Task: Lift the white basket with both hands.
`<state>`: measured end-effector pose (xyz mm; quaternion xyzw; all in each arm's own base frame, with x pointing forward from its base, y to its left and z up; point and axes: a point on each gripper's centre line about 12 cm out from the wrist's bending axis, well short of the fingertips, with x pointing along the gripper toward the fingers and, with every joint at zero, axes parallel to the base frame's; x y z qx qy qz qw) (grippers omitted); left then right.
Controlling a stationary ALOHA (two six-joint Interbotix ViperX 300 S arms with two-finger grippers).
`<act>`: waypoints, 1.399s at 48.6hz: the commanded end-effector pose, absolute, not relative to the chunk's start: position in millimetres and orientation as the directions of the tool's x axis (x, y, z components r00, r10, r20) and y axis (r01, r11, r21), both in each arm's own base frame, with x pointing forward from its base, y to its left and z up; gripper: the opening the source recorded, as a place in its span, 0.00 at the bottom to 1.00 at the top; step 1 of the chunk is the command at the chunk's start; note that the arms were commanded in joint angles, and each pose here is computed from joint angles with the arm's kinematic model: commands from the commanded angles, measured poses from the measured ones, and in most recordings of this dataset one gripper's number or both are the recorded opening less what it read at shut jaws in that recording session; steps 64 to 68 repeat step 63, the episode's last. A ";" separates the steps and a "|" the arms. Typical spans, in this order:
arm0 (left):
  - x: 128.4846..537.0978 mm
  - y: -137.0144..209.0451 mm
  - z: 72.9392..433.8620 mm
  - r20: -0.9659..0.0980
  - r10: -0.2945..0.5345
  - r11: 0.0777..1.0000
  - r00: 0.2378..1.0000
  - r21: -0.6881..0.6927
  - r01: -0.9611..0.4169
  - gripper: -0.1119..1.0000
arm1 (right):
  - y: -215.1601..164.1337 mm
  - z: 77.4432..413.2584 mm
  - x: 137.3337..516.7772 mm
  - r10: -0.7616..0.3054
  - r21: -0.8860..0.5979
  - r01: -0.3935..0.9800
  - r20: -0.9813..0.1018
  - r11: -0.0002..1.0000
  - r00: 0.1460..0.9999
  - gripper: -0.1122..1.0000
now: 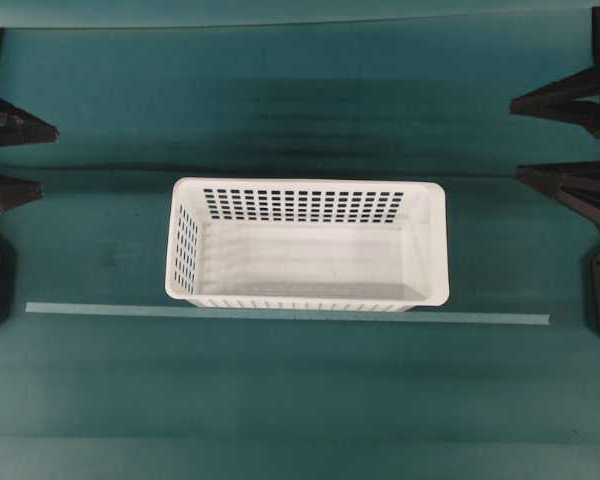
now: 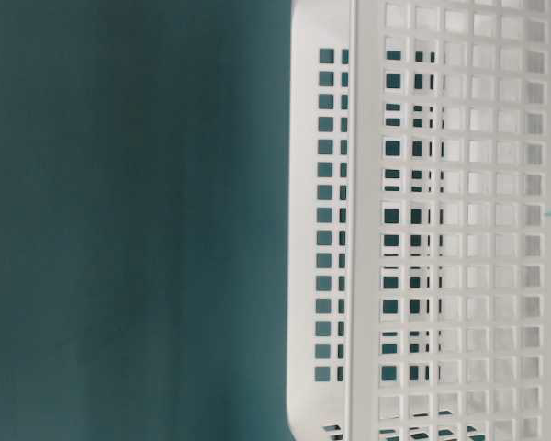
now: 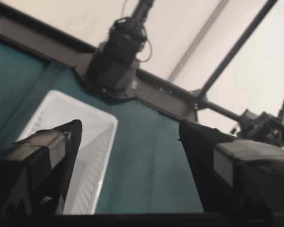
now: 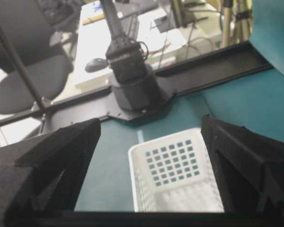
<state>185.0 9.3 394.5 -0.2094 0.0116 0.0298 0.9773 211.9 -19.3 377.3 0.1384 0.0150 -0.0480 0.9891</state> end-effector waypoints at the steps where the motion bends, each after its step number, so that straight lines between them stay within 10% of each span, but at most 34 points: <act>1: 190.1 8.3 397.0 -0.032 0.047 0.913 0.998 -0.404 -0.056 0.90 | -18.3 378.8 214.9 -0.085 0.269 0.093 -0.040 0.959 0.996 0.92; 68: 188.1 8.3 397.8 -0.026 0.048 0.937 0.999 -0.346 -0.054 0.90 | -17.8 375.8 213.6 -0.083 0.271 0.093 -0.048 0.958 0.995 0.92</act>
